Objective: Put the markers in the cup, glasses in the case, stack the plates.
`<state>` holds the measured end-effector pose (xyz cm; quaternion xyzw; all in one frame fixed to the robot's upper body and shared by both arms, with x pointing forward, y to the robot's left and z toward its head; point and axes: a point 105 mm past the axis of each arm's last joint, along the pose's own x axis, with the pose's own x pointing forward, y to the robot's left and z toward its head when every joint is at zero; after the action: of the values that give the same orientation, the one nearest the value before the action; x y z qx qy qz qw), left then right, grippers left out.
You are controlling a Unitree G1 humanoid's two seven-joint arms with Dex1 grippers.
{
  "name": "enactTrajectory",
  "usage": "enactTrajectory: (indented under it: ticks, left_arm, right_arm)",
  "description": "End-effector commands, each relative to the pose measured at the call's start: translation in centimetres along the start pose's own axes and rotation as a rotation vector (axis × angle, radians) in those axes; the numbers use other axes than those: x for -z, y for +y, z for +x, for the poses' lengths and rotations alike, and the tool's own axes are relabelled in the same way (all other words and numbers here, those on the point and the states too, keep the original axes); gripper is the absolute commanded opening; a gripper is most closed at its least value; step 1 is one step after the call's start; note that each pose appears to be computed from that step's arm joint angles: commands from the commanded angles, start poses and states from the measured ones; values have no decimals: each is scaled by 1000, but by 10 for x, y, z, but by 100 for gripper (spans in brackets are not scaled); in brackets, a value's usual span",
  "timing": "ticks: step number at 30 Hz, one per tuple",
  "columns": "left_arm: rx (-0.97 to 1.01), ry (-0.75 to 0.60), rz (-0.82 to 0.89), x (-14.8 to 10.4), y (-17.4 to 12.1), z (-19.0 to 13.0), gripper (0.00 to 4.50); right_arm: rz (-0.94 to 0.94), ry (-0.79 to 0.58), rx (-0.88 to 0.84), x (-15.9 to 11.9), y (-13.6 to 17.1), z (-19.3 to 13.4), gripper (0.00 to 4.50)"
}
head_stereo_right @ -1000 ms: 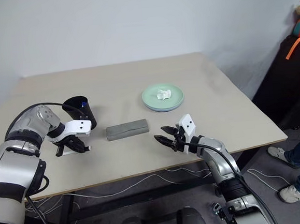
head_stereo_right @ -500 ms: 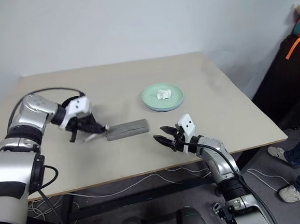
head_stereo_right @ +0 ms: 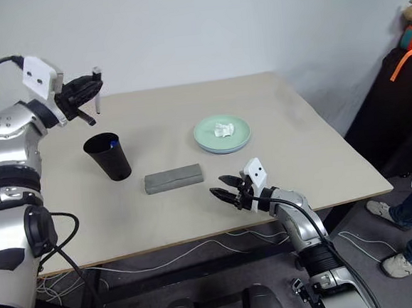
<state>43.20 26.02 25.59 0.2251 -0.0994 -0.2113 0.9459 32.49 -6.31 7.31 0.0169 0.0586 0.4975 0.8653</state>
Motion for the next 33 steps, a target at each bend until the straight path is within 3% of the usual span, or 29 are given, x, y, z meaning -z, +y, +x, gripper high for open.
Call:
enactTrajectory:
  ticks: [1, 6, 17, 27, 33]
  left_arm:
    - [-104, -67, 21, -10, 9, -2, 12]
    - [-203, -65, -48, 11, 4, -7, 12]
    - [-212, -7, -164, 41, -16, -9, 12]
    - [-226, 13, -160, 47, -23, -10, 343]
    - [-228, -16, -162, 41, -27, -9, 343]
  right_arm:
    - [-46, -36, -25, -18, -1, 5, 250]
    - [-51, -33, -30, -19, -2, 5, 250]
    - [-49, -27, -37, -18, -1, 6, 250]
    - [-44, -31, -36, -17, 0, 6, 250]
    - [-45, -33, -39, -17, 0, 6, 250]
